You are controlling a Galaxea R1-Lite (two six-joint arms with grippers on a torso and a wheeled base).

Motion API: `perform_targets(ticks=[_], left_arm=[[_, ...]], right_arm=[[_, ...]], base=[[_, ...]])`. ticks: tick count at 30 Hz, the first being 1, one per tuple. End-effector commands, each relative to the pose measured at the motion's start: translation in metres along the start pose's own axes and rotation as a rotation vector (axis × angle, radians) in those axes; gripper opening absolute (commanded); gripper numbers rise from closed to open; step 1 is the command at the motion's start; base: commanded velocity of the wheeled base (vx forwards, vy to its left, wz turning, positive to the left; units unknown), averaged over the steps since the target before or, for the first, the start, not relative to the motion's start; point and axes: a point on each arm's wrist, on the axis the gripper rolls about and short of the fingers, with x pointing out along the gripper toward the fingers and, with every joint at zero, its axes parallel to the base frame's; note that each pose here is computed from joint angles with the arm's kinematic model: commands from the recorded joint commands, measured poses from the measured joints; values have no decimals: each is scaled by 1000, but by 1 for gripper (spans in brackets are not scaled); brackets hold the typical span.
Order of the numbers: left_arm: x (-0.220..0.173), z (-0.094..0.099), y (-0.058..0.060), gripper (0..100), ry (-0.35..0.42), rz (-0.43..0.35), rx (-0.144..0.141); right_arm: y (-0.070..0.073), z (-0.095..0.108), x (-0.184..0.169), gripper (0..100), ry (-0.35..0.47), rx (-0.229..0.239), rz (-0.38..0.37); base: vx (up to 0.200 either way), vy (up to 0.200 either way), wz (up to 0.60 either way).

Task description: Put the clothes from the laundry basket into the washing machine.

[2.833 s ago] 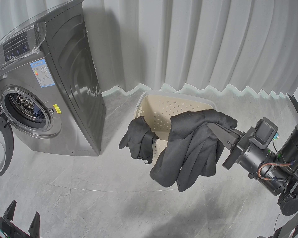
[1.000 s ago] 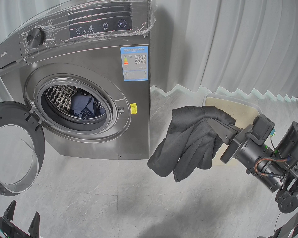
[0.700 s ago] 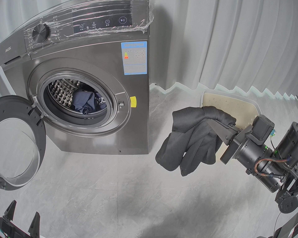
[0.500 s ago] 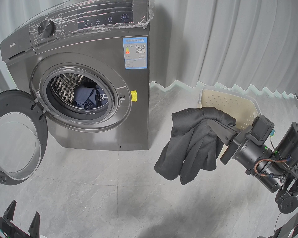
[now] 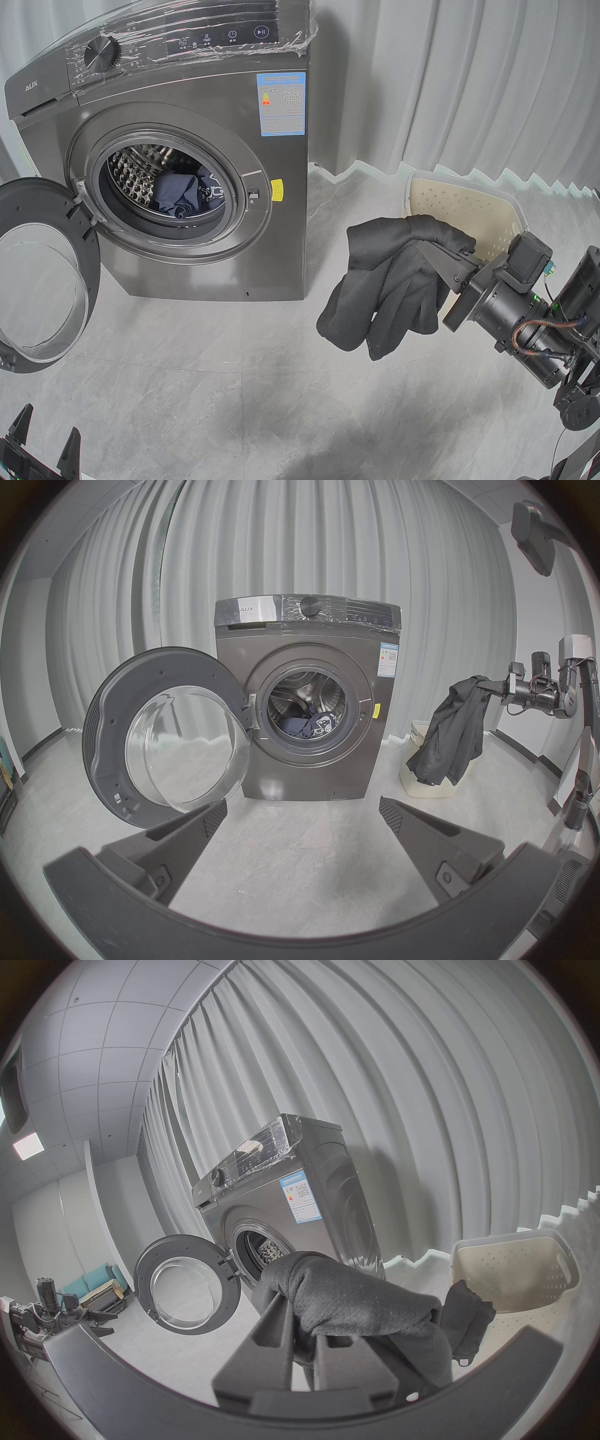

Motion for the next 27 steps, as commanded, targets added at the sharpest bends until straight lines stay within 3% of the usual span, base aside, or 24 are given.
perform_targets(ticks=[1,27], left_arm=[[0,-5,0,100,2,1,0],[0,-5,0,100,2,1,0]], right_arm=[[0,0,0,0,1,0,0],[0,-2,1,0,4,0,1]], base=[[0,200,0],[0,192,0]])
